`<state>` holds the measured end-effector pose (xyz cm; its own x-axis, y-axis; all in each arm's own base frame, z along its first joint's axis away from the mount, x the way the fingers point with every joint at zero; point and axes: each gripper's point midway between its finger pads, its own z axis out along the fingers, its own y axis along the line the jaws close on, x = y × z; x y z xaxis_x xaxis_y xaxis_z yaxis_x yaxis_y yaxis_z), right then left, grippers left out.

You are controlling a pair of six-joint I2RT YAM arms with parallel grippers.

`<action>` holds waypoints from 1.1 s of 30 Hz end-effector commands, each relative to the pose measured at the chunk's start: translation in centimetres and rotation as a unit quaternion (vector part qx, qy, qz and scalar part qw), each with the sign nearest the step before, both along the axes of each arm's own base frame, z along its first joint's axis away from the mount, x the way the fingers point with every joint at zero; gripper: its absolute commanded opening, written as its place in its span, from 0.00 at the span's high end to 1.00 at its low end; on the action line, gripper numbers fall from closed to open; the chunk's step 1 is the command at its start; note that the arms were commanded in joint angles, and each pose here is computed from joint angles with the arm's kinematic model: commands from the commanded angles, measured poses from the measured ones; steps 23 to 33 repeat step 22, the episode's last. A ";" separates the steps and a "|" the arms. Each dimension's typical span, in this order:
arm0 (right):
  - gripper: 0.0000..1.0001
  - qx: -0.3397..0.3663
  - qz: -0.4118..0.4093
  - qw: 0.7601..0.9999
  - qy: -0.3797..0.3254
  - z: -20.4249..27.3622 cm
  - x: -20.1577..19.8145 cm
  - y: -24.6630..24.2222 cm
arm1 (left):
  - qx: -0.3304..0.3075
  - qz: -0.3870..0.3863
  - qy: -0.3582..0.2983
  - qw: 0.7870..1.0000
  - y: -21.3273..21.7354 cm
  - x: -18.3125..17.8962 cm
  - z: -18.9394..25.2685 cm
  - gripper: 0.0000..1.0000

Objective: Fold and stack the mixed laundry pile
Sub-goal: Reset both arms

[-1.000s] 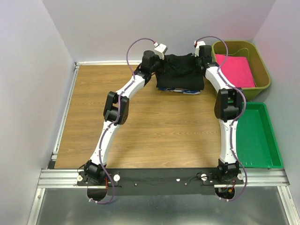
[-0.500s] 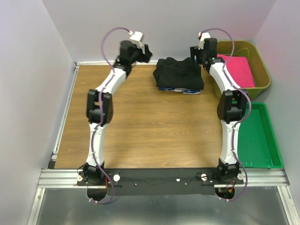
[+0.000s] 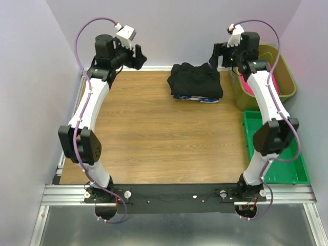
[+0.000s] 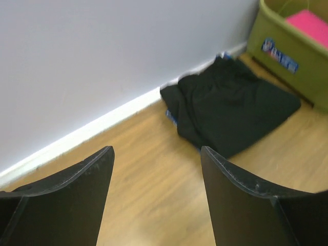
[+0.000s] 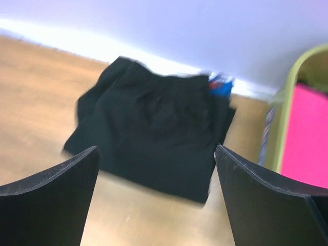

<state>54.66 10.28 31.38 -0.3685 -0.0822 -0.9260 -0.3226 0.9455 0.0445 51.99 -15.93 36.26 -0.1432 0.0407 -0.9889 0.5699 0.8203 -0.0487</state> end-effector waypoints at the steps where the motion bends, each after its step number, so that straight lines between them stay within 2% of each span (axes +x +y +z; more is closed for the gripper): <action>1: 0.00 0.017 0.026 0.996 0.087 -3.7 -7.0 0.4 | 0.063 -0.040 0.092 0.993 2.9 -6.0 -5.4 0.23; 3: 0.00 0.022 0.032 0.995 0.093 -3.7 -9.6 0.4 | 0.075 -0.031 0.076 0.994 4.5 -8.0 -4.6 0.23; 4: 0.00 0.020 0.031 0.991 0.128 -6.7 -11.1 0.2 | 0.083 -0.028 0.094 0.992 5.0 -8.9 -6.7 0.23; 7: 0.00 0.020 0.030 0.991 0.129 -7.5 -14.3 -0.2 | 0.110 -0.004 0.073 0.991 6.9 -11.2 -6.7 0.23; 9: 0.00 0.016 0.027 0.985 0.168 -11.2 -16.7 -0.6 | 0.122 0.002 0.082 0.989 7.7 -13.4 -8.7 0.23; 15: 0.00 0.008 0.018 0.979 0.203 -15.7 -21.5 -1.5 | 0.151 0.017 0.108 0.983 9.2 -17.6 -14.1 0.23; 20: 0.00 0.005 0.011 0.982 0.187 -15.7 -22.8 -1.9 | 0.160 0.017 0.109 0.981 9.4 -19.1 -15.6 0.23; 33: 0.00 0.001 0.010 0.984 0.180 -15.1 -22.8 -2.1 | 0.170 0.024 0.100 0.980 9.8 -18.9 -15.2 0.23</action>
